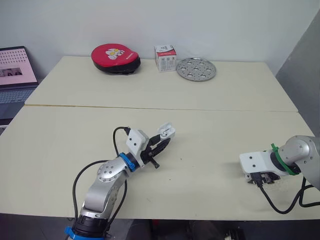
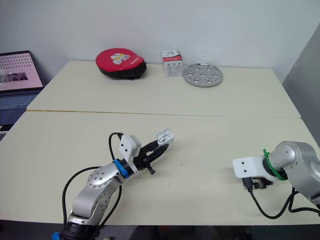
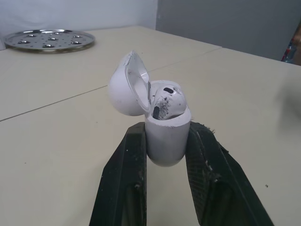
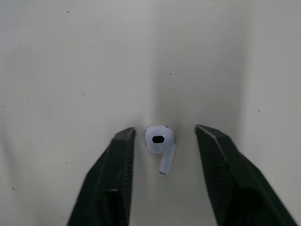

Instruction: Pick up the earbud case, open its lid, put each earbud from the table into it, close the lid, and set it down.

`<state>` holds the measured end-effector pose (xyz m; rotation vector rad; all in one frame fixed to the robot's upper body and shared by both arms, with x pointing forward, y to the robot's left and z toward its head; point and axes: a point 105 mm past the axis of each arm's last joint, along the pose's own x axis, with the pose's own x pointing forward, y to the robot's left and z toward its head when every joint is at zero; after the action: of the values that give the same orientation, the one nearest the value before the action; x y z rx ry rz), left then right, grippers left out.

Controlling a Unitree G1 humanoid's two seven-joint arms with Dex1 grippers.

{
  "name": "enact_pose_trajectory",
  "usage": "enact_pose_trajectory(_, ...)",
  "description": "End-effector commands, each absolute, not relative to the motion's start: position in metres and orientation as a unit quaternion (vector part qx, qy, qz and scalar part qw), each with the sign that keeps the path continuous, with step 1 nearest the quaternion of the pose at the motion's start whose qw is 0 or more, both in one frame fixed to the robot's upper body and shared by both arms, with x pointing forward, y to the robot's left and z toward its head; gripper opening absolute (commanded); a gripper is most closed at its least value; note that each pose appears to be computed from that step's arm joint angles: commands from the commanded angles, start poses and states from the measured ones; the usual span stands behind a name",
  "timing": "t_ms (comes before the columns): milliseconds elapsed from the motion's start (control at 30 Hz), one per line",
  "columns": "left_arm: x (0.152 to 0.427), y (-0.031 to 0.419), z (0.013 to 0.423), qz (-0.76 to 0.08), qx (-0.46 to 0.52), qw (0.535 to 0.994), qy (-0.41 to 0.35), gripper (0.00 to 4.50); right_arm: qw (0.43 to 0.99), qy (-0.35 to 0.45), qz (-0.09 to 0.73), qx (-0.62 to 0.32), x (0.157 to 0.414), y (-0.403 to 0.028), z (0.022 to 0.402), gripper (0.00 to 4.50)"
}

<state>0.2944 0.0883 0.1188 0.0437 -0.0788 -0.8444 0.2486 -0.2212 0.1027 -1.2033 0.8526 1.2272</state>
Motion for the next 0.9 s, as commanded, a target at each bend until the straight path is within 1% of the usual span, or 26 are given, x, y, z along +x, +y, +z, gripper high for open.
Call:
enact_pose_trajectory(33, 0.292, 0.084, 0.131, -0.414, 0.022, 0.908, -0.066, 0.78, 0.571, 0.366, 0.526, -0.513, 0.249, -0.222, 0.103, 0.78)
enact_pose_trajectory(67, 0.292, 0.085, 0.131, -0.414, 0.022, 0.908, -0.066, 0.78, 0.573, 0.364, 0.526, -0.513, 0.249, -0.221, 0.104, 0.44)
enact_pose_trajectory(100, 0.292, 0.085, 0.131, -0.414, 0.023, 0.908, -0.066, 0.78, 0.574, 0.361, 0.526, -0.513, 0.25, -0.22, 0.105, 0.38)
enact_pose_trajectory(200, 0.293, 0.085, 0.131, -0.414, 0.023, 0.908, -0.066, 0.78, 0.581, 0.349, 0.527, -0.512, 0.252, -0.217, 0.112, 0.38)
enact_pose_trajectory(300, 0.294, 0.085, 0.132, -0.414, 0.024, 0.907, -0.067, 0.78, 0.609, 0.318, 0.528, -0.499, 0.258, -0.207, 0.13, 0.38)
enact_pose_trajectory(367, 0.295, 0.086, 0.133, -0.415, 0.024, 0.907, -0.069, 0.78, 0.643, 0.275, 0.537, -0.472, 0.263, -0.192, 0.148, 0.38)
enact_pose_trajectory(500, 0.299, 0.085, 0.139, -0.419, 0.024, 0.904, -0.082, 0.78, 0.736, 0.152, 0.554, -0.358, 0.275, -0.145, 0.185, 0.38)
enact_pose_trajectory(567, 0.299, 0.083, 0.142, -0.423, 0.023, 0.902, -0.088, 0.78, 0.765, 0.093, 0.556, -0.312, 0.279, -0.125, 0.199, 0.38)
enact_pose_trajectory(667, 0.3, 0.081, 0.147, -0.43, 0.023, 0.897, -0.094, 0.78, 0.808, -0.022, 0.542, -0.229, 0.286, -0.095, 0.224, 0.38)
enact_pose_trajectory(733, 0.301, 0.079, 0.15, -0.436, 0.021, 0.894, -0.097, 0.78, 0.818, -0.078, 0.543, -0.17, 0.284, -0.08, 0.233, 0.38)
enact_pose_trajectory(800, 0.301, 0.077, 0.152, -0.441, 0.021, 0.892, -0.099, 0.78, 0.824, -0.112, 0.54, -0.131, 0.281, -0.067, 0.235, 0.38)
enact_pose_trajectory(900, 0.302, 0.075, 0.155, -0.446, 0.02, 0.889, -0.101, 0.78, 0.829, -0.124, 0.537, -0.097, 0.281, -0.054, 0.231, 0.38)
